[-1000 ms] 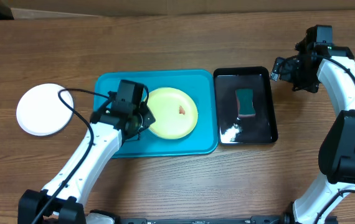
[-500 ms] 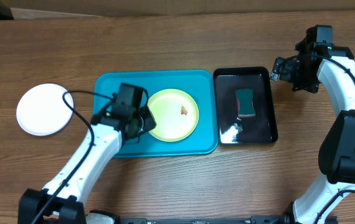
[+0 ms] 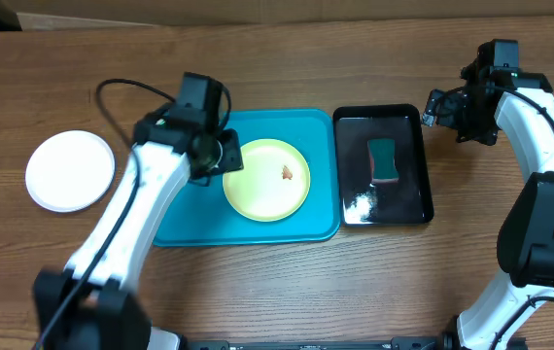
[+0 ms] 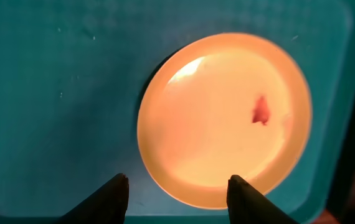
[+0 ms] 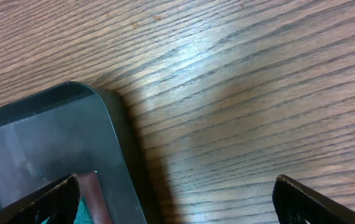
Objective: Clean dirty plates on tray and stack at the side
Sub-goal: 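Hold the yellow plate rim with the left gripper on the tray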
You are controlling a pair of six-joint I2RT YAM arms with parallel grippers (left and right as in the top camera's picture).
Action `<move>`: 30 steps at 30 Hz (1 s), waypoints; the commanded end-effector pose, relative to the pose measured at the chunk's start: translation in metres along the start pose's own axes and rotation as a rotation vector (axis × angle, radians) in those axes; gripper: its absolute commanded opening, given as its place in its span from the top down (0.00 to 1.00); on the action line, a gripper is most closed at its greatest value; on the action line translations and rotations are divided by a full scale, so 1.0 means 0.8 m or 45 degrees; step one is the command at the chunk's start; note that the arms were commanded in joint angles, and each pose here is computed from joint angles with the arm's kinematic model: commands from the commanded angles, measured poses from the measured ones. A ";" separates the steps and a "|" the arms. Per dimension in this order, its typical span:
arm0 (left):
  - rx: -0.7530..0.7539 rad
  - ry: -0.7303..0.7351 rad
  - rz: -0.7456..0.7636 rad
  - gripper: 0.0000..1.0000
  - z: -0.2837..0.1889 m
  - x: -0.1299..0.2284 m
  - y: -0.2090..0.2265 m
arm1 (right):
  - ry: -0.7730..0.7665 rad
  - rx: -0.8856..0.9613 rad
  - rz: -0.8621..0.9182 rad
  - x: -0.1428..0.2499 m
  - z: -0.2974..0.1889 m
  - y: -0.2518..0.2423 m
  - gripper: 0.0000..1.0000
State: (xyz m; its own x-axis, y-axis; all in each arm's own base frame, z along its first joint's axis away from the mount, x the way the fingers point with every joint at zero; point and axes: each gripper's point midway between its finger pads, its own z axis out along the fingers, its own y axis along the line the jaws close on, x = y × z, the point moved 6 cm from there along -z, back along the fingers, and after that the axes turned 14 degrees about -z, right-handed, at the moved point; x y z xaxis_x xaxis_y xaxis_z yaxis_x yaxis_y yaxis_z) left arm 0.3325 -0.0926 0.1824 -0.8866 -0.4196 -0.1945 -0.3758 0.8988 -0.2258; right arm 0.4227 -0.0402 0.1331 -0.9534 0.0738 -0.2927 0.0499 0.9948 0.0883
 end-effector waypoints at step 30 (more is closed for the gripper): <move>-0.266 0.261 0.041 0.70 0.133 0.020 0.035 | -0.051 0.009 -0.005 -0.008 -0.016 0.002 0.00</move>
State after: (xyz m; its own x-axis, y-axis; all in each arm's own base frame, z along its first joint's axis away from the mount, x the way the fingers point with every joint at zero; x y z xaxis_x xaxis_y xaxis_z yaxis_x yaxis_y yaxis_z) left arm 0.3426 -0.0931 0.0822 -0.9233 -0.3840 -0.0114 -0.3829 0.9221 -0.0552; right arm 0.4227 -0.0400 0.1331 -0.9535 0.0734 -0.2923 0.0495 0.9949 0.0883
